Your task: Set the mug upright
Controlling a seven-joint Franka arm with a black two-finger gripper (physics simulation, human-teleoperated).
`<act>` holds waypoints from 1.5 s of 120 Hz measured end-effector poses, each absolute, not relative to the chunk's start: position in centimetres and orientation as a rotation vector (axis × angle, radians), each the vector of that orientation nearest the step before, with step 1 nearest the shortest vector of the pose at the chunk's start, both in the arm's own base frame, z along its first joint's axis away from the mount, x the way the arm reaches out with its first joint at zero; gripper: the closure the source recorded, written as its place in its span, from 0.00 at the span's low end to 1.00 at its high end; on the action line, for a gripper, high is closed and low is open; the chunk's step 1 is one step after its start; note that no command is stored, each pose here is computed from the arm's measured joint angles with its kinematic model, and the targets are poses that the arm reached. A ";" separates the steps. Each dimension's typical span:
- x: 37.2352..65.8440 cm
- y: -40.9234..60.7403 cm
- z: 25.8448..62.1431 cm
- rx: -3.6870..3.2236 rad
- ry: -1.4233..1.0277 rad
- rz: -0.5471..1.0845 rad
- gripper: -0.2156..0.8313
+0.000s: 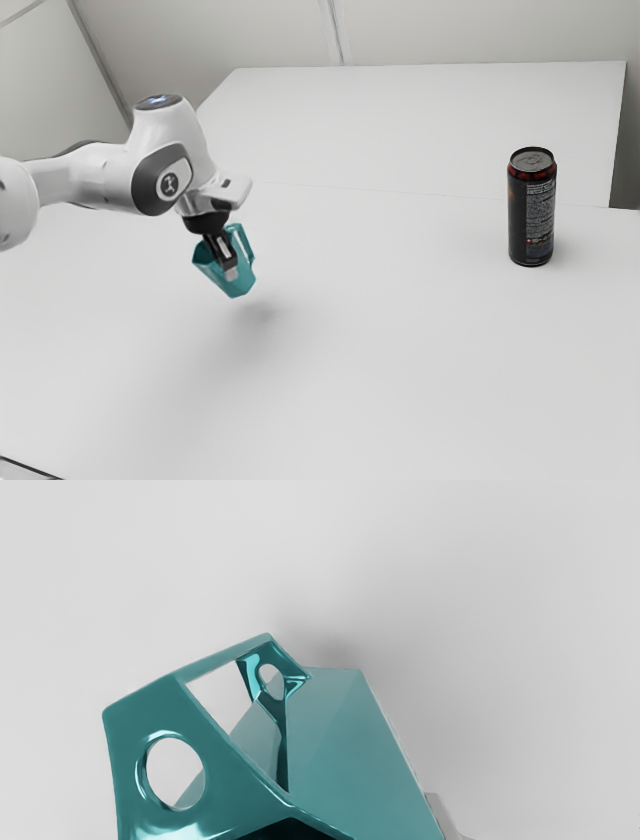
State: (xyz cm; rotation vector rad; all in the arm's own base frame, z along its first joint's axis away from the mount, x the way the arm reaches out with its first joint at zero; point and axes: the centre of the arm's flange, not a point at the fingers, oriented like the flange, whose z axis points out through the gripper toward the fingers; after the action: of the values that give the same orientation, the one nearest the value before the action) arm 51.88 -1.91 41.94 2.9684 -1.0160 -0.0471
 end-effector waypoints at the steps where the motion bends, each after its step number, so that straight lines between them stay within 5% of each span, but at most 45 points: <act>1: 51.8 -1.9 41.9 2.970 -1.014 -0.055 0.95; 37: 51.0 -1.5 38.6 3.039 -0.945 -0.241 0.95; 146: 52.5 -2.4 34.3 3.118 -0.811 -0.225 0.95; 180: 52.5 -2.5 34.1 3.117 -0.792 -0.227 0.73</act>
State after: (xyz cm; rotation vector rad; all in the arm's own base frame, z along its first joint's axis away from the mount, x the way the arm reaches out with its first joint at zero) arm 52.47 -2.45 34.09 3.1173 -0.7917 -0.2267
